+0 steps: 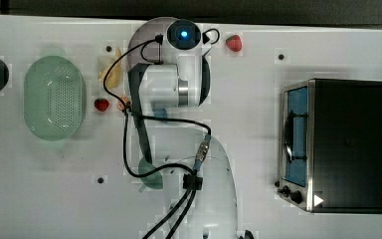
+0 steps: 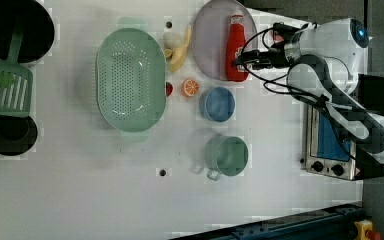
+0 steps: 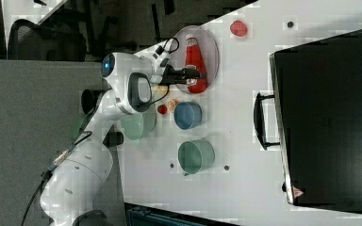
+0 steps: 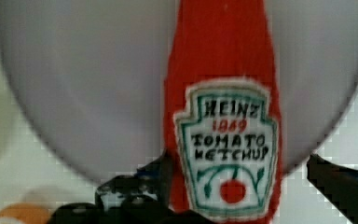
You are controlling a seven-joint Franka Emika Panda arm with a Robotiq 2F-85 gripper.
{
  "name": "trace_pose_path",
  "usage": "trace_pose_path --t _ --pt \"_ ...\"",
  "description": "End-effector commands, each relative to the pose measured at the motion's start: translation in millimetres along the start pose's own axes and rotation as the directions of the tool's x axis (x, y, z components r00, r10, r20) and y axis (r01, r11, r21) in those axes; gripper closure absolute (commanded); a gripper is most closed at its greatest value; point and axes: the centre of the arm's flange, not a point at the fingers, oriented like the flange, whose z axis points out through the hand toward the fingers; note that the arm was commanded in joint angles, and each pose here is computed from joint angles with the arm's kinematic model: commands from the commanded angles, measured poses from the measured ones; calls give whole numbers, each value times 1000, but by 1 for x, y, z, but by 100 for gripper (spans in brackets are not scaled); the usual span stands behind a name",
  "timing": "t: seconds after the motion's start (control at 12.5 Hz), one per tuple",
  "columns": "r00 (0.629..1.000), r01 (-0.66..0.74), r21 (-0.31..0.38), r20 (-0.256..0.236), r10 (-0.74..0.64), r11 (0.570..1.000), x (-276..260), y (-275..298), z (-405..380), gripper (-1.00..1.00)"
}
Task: Pick ketchup from plate and place it on table.
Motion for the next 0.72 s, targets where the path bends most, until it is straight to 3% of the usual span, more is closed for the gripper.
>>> trace_pose_path --t 0.08,0.48,0.56,0.72 --pt "991 91 -5 -96 -91 996 21 -16 -6 -100" --pt "985 102 -7 -140 -102 995 29 -17 25 -100" --pt "985 102 -7 -142 -102 995 29 -17 24 -91" --pt "986 98 -7 -137 -98 995 28 -17 25 -41"
